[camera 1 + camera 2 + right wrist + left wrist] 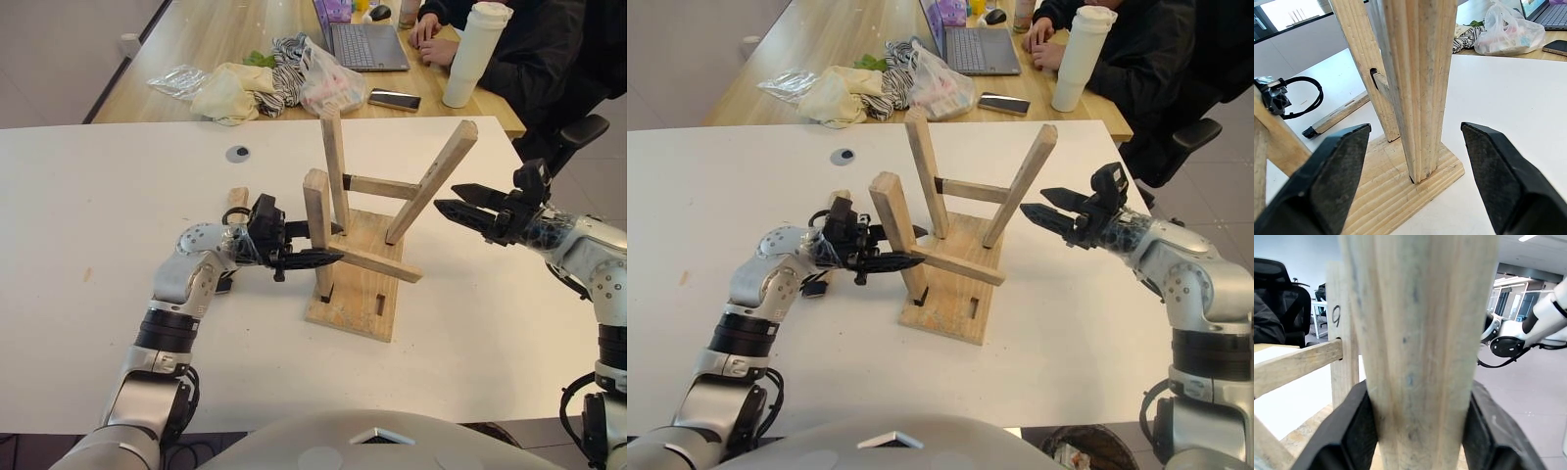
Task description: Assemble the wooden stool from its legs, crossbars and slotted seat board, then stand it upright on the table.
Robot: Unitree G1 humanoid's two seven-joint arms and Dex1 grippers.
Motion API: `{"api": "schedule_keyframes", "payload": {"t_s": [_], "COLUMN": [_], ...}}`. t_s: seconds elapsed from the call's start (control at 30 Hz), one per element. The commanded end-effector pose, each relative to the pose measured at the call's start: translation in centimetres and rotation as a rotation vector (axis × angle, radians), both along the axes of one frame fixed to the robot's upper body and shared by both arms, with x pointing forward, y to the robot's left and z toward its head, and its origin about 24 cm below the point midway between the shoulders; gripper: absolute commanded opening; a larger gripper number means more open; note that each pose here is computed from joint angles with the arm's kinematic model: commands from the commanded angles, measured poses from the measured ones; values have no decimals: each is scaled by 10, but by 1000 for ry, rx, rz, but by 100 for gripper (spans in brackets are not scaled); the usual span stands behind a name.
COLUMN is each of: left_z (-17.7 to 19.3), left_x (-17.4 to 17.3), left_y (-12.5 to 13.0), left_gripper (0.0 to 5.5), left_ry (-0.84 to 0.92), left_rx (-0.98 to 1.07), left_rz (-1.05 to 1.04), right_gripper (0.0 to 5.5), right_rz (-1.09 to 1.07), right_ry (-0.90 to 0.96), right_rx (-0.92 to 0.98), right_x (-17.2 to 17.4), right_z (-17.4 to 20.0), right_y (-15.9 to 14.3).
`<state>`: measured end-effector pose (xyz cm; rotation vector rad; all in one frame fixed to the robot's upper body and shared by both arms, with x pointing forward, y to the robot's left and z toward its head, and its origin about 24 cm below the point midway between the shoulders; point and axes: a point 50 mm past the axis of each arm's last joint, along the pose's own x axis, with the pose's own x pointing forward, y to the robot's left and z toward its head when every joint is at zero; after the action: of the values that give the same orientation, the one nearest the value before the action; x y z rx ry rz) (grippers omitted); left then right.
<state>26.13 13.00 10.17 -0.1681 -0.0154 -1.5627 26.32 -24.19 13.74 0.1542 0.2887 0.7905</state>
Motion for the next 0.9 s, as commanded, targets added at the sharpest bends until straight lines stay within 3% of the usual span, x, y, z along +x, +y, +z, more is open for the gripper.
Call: {"api": "schedule_keyframes", "payload": {"t_s": [0.03, 0.37, 0.9], "left_z": [-19, -51, -109], "left_x": [-8, -30, -50], "left_y": [6, 17, 27], "left_gripper": [208, 208, 208], "left_ry": [38, 50, 292], "left_rx": [91, 227, 610], "left_rz": [-3, -44, -7], "right_gripper": [338, 338, 338], "right_rz": [-4, -7, -16], "right_ry": [-12, -11, -9], "right_rx": [-3, -2, 1], "right_x": [1, 0, -3], "right_z": [3, 3, 0], "right_y": [-1, 0, 0]}}
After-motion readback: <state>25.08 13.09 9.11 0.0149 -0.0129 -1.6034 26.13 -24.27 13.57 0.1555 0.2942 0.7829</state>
